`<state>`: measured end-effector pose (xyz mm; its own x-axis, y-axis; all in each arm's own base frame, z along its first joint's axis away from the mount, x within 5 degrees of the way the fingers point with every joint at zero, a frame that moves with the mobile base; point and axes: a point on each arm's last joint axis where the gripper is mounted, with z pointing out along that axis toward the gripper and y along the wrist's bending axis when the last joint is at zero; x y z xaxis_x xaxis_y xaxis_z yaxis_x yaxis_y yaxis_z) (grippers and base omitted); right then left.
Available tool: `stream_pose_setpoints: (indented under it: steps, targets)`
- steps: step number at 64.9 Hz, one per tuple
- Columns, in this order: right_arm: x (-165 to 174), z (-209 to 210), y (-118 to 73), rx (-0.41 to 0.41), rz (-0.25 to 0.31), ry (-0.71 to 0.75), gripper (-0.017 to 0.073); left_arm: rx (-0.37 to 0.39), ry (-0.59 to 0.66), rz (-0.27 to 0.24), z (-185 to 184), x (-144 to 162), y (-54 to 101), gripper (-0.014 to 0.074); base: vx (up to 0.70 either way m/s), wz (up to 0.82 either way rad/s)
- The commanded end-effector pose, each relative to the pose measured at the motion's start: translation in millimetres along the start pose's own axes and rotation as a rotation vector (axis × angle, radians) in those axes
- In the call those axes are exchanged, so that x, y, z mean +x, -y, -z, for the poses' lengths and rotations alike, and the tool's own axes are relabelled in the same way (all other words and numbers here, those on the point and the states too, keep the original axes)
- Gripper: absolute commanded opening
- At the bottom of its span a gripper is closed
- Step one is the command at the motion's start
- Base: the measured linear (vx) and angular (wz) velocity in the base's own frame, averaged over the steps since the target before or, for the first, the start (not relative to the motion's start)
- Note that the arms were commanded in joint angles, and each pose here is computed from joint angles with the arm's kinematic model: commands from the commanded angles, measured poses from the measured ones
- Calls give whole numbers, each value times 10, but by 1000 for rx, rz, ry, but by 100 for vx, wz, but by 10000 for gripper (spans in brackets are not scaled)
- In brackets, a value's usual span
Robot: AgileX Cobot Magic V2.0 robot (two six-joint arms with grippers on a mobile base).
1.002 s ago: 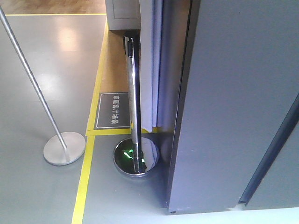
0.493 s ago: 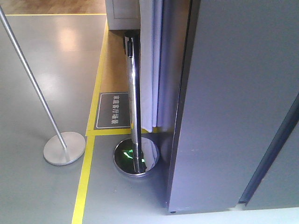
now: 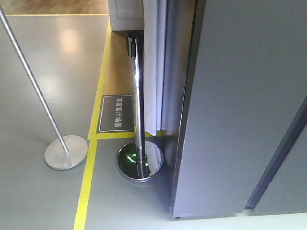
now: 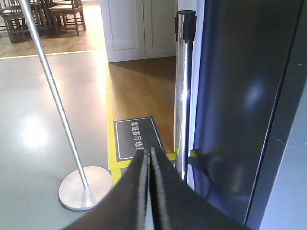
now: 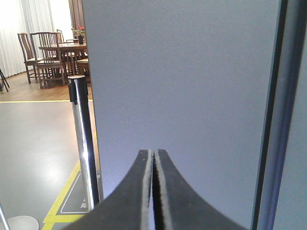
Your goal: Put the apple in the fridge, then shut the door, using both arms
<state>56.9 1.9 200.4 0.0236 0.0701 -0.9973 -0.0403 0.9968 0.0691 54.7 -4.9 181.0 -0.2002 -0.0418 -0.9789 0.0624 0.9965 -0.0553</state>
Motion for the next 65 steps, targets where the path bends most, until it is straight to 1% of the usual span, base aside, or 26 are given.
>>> stream_pose_setpoints:
  steps: [1, 65]
  targets:
    - [-61, 9, -15, -16, 22, 79, -3, 0, 103, 10, 33, -128, 3, -7, 0, 0]
    - [-51, 8, -13, -13, 26, 69, -3, 0, 103, 10, 33, -128, 3, -7, 0, 0]
